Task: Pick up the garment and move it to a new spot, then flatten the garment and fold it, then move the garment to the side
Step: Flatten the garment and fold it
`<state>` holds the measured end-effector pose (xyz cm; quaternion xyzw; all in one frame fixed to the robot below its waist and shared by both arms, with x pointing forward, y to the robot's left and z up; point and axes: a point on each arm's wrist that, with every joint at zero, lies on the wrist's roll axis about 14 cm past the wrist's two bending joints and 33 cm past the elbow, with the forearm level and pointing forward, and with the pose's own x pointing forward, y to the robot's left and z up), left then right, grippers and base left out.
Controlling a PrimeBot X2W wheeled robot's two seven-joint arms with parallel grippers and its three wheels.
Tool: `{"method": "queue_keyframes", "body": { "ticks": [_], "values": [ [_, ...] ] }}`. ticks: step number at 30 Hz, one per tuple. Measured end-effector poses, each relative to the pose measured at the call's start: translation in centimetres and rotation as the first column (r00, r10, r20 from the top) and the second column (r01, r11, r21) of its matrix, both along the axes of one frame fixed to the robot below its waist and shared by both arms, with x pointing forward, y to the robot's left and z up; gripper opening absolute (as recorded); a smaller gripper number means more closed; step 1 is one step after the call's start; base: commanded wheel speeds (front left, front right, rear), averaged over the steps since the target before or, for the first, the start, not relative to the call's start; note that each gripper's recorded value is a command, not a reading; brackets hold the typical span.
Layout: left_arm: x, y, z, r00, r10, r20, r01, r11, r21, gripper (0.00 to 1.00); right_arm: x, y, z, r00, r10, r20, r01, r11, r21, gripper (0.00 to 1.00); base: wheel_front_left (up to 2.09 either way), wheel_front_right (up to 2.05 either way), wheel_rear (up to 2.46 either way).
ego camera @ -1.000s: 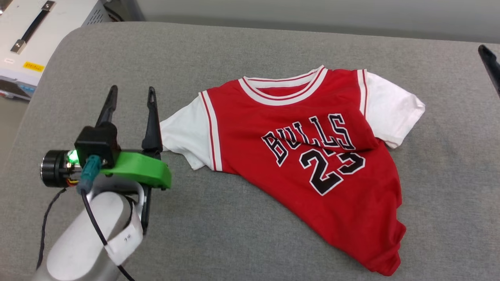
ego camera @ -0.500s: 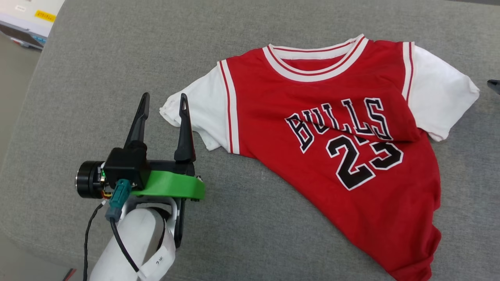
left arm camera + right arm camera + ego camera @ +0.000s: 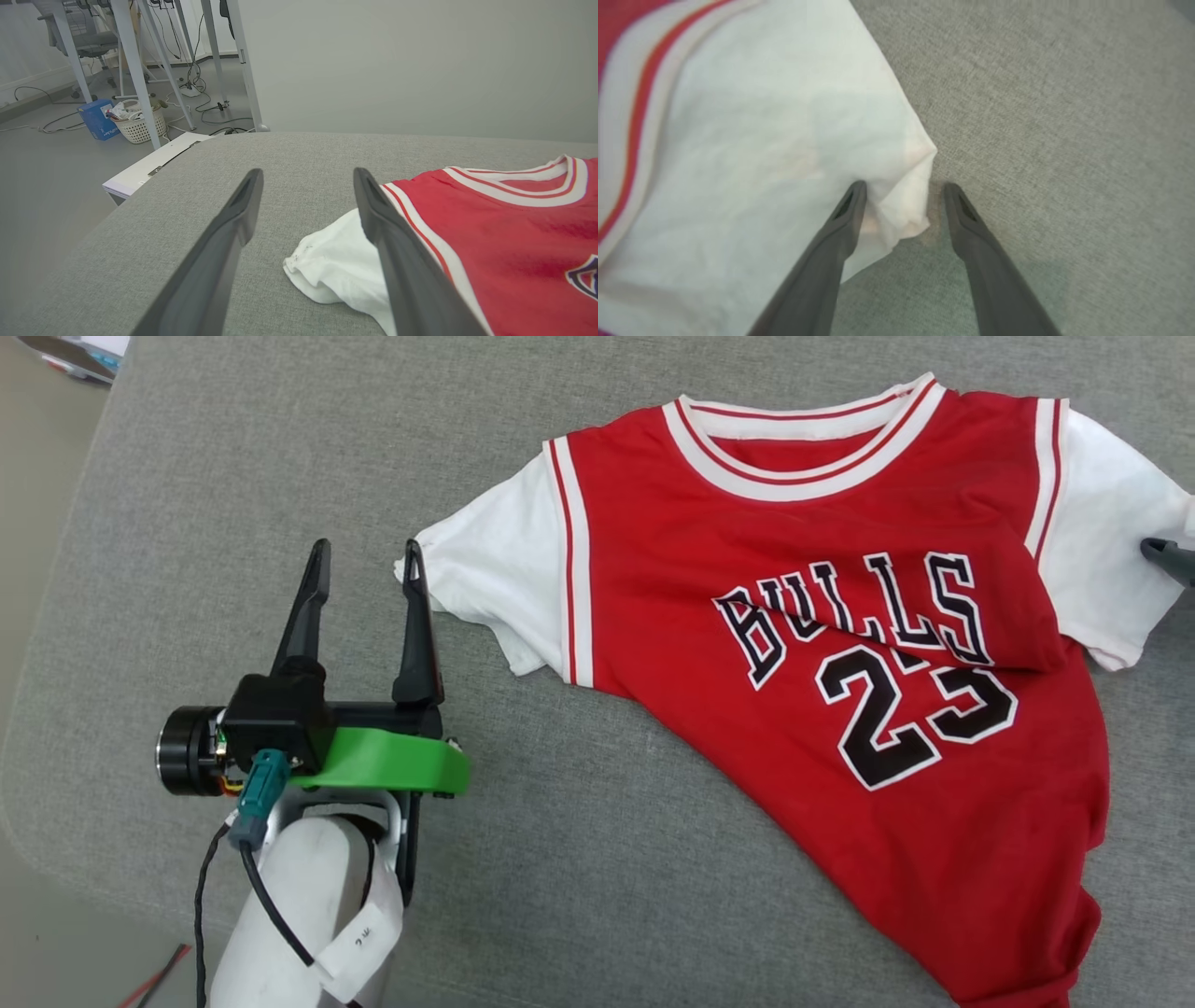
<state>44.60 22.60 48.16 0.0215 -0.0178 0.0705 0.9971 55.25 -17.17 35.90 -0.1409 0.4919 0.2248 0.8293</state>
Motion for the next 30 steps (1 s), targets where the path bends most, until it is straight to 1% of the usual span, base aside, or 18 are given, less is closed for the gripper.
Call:
{"method": "queue_keyframes", "body": {
  "ticks": [3,6,11,15,17,19,23,25,27,29,30],
  "values": [
    [0.0,0.3,0.1,1.000,-0.002,0.001,0.002,1.000,0.009,1.00,0.3,0.4,0.9,0.998,0.001,0.065,-0.003,0.999,0.041,0.00,0.00,0.00,0.00],
    [0.0,0.8,0.5,1.000,-0.004,0.010,0.004,1.000,0.017,1.00,0.9,0.8,2.9,0.986,-0.012,0.167,-0.004,0.995,0.097,0.00,0.00,0.00,0.00],
    [0.2,1.4,1.6,0.998,-0.056,0.025,0.055,0.998,0.040,1.00,1.6,-1.0,7.9,0.940,-0.027,0.339,-0.015,0.992,0.121,0.00,0.00,0.00,0.00],
    [2.1,1.8,3.1,0.991,-0.128,0.049,0.125,0.990,0.065,1.00,0.8,-3.1,11.1,0.912,-0.039,0.408,-0.010,0.993,0.119,0.00,0.00,0.00,0.00],
    [3.6,1.5,4.3,0.983,-0.172,0.059,0.166,0.982,0.088,1.00,-0.1,-4.2,11.7,0.909,-0.045,0.415,-0.002,0.994,0.111,0.00,0.00,0.00,0.00],
    [5.2,0.4,5.5,0.974,-0.223,0.048,0.217,0.970,0.106,1.00,-1.0,-5.3,12.0,0.907,-0.059,0.417,0.014,0.994,0.112,0.00,0.00,0.00,0.00],
    [8.0,-1.7,5.9,0.951,-0.304,-0.059,0.309,0.944,0.115,1.00,-2.7,-6.6,11.9,0.910,-0.083,0.406,0.038,0.992,0.116,0.00,0.00,0.00,0.00],
    [9.5,-2.8,5.7,0.927,-0.343,-0.150,0.360,0.927,0.108,1.00,-3.3,-6.9,11.8,0.912,-0.090,0.400,0.045,0.992,0.120,0.00,0.00,0.00,0.00],
    [10.3,-3.9,4.5,0.887,-0.375,-0.269,0.408,0.910,0.079,1.00,-3.7,-7.2,11.8,0.912,-0.097,0.399,0.051,0.991,0.125,0.00,0.00,0.00,0.00],
    [10.7,-4.5,2.6,0.823,-0.391,-0.413,0.434,0.901,0.011,1.00,-4.0,-7.4,11.6,0.913,-0.105,0.394,0.058,0.990,0.128,0.00,0.00,0.00,0.00],
    [10.8,-4.5,1.9,0.794,-0.393,-0.463,0.434,0.901,-0.021,1.00,-4.1,-7.4,11.5,0.914,-0.106,0.392,0.059,0.990,0.130,0.00,0.00,0.00,0.00]
  ]
}}
